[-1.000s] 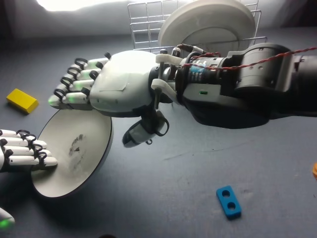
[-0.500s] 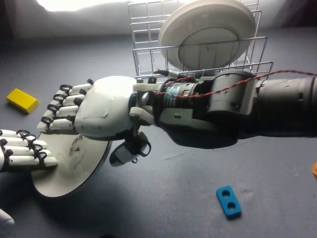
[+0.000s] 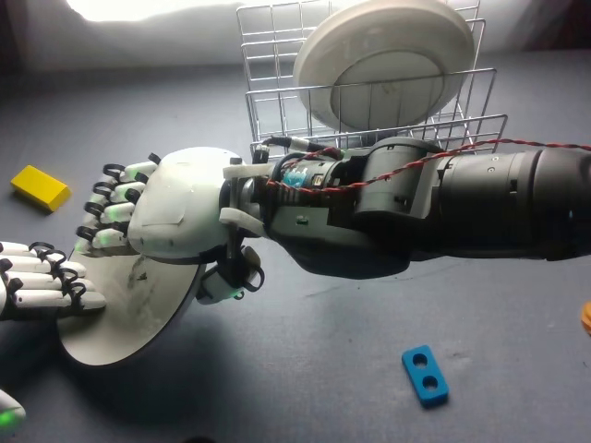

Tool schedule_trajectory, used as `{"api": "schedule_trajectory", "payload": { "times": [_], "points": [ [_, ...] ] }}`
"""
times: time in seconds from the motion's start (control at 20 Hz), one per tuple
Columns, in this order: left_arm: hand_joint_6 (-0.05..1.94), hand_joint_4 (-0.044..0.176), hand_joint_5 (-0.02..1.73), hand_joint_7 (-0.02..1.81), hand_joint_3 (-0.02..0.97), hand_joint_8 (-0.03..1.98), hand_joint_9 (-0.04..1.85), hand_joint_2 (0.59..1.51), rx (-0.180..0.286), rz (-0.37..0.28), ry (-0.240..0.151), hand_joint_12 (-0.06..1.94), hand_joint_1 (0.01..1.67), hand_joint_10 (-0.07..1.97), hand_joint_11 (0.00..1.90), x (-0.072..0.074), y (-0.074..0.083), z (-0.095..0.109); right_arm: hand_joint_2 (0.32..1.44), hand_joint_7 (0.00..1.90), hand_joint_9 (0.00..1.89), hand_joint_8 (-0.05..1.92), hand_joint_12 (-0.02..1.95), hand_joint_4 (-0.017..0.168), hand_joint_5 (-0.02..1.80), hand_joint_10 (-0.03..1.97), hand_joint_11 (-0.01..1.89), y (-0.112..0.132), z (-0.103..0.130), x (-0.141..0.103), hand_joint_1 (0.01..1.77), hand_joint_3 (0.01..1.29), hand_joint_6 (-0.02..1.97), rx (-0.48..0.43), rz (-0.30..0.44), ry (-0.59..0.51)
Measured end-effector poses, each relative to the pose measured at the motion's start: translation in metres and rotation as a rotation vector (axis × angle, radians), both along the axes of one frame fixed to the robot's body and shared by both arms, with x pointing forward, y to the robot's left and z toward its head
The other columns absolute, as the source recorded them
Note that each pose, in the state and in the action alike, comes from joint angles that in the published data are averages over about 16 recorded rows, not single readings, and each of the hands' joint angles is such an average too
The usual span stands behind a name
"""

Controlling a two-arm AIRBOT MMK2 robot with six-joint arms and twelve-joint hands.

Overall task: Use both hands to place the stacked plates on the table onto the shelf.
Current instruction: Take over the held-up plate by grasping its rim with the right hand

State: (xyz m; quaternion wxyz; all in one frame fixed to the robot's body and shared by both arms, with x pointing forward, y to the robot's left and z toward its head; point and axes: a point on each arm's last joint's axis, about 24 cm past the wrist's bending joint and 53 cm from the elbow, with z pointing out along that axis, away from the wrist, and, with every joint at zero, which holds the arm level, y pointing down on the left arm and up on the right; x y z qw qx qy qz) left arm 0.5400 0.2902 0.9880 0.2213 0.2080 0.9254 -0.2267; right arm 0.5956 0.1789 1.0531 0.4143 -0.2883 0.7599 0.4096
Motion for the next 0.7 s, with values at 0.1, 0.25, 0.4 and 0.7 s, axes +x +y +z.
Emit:
{"api": "schedule_trajectory", "payload": {
  "times": [0.1, 0.25, 0.4, 0.7],
  "points": [
    [-0.04, -0.008, -0.01, -0.01, 0.019, -0.01, -0.02, 1.065, 0.000, 0.000, 0.000, 0.03, 0.02, -0.04, 0.03, 0.0000, 0.0001, 0.0000, 1.05, 0.20, 0.19, 0.00, 0.42, 0.005, 0.23, 0.02, 0.03, 0.0009, -0.0011, 0.0004, 1.13, 0.02, 0.03, -0.002, 0.000, -0.003],
    [-0.04, -0.008, -0.01, 0.00, 0.019, -0.01, -0.02, 1.063, 0.000, 0.001, 0.001, 0.03, 0.02, -0.04, 0.03, 0.0000, 0.0004, 0.0000, 1.05, 0.33, 0.31, 0.00, 0.61, 0.005, 0.34, 0.01, 0.09, 0.0016, -0.0007, 0.0012, 1.12, 0.02, 0.04, 0.002, 0.000, -0.007],
    [-0.04, -0.008, -0.01, 0.00, 0.019, -0.01, -0.02, 1.060, 0.000, 0.001, 0.001, 0.02, 0.02, -0.04, 0.03, 0.0000, 0.0007, 0.0001, 1.05, 0.47, 0.47, 0.02, 0.83, 0.003, 0.47, 0.01, 0.19, 0.0021, 0.0014, 0.0015, 1.12, 0.02, 0.09, 0.011, 0.001, -0.013],
    [-0.04, -0.009, -0.01, 0.01, 0.019, -0.01, -0.01, 1.056, 0.000, -0.004, -0.006, 0.02, 0.02, -0.04, 0.02, 0.0017, 0.0002, 0.0022, 1.00, 0.73, 0.78, 0.17, 1.07, 0.001, 0.72, 0.09, 0.48, 0.0039, 0.0080, 0.0010, 1.13, 0.02, 0.20, 0.036, 0.006, -0.027]
  ]
}}
